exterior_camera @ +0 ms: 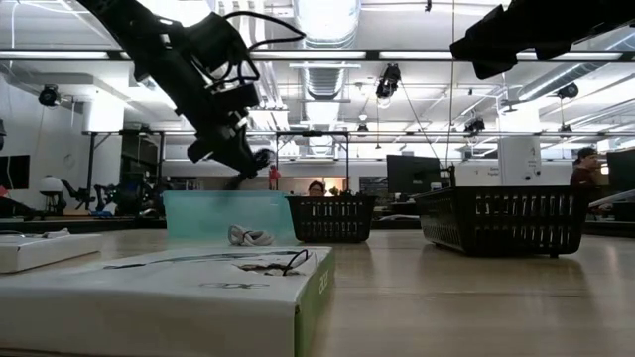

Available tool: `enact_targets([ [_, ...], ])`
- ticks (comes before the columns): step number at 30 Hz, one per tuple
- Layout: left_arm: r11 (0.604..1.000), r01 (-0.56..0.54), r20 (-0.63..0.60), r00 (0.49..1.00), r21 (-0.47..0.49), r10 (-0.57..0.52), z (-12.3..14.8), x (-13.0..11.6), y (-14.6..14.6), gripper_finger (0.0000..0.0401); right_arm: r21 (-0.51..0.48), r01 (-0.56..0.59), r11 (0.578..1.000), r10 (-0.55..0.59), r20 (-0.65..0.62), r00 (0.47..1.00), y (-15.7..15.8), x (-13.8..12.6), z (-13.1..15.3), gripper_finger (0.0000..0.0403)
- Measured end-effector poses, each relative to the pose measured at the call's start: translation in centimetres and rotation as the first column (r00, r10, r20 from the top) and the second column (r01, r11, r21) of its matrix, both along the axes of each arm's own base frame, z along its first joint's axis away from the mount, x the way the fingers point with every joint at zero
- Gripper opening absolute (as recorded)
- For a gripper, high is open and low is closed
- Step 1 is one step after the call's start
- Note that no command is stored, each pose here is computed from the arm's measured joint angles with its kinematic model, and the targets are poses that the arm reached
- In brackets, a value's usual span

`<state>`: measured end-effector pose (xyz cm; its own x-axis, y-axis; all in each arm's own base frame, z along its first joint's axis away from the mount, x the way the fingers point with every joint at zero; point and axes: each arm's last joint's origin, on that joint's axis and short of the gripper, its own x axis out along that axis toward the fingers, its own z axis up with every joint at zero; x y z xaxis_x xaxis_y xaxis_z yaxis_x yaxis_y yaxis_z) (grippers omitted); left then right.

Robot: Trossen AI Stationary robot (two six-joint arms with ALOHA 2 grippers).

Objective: Pick and place items into bin
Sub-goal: Put the top black USB cable into the green bin

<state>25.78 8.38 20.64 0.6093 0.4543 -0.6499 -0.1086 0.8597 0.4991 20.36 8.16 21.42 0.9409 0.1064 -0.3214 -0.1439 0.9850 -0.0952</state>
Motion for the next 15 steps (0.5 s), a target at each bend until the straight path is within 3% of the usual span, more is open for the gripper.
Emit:
enact_targets([
  [9, 1.0, 0.016, 0.014, 1.0, -0.007, -0.015, 0.3, 0.0, -0.2, 0.0158, 0.0, 0.0, 1.0, 0.0, 0.0, 1.0, 0.0, 0.0, 0.0, 0.0139],
  [12, 0.996, 0.083, 0.028, 0.996, -0.037, -0.082, 0.4, 0.2, -0.7, 0.0173, 0.0, 0.0, 1.0, 0.0, 0.0, 1.0, 0.0, 0.0, 0.0, 0.0139],
  [15, 0.99, 0.139, 0.014, 0.99, 0.005, -0.139, 0.7, 0.4, -1.3, 0.0175, 0.0, 0.0, 1.0, 0.0, 0.0, 1.0, 0.0, 0.0, 0.0, 0.0139],
])
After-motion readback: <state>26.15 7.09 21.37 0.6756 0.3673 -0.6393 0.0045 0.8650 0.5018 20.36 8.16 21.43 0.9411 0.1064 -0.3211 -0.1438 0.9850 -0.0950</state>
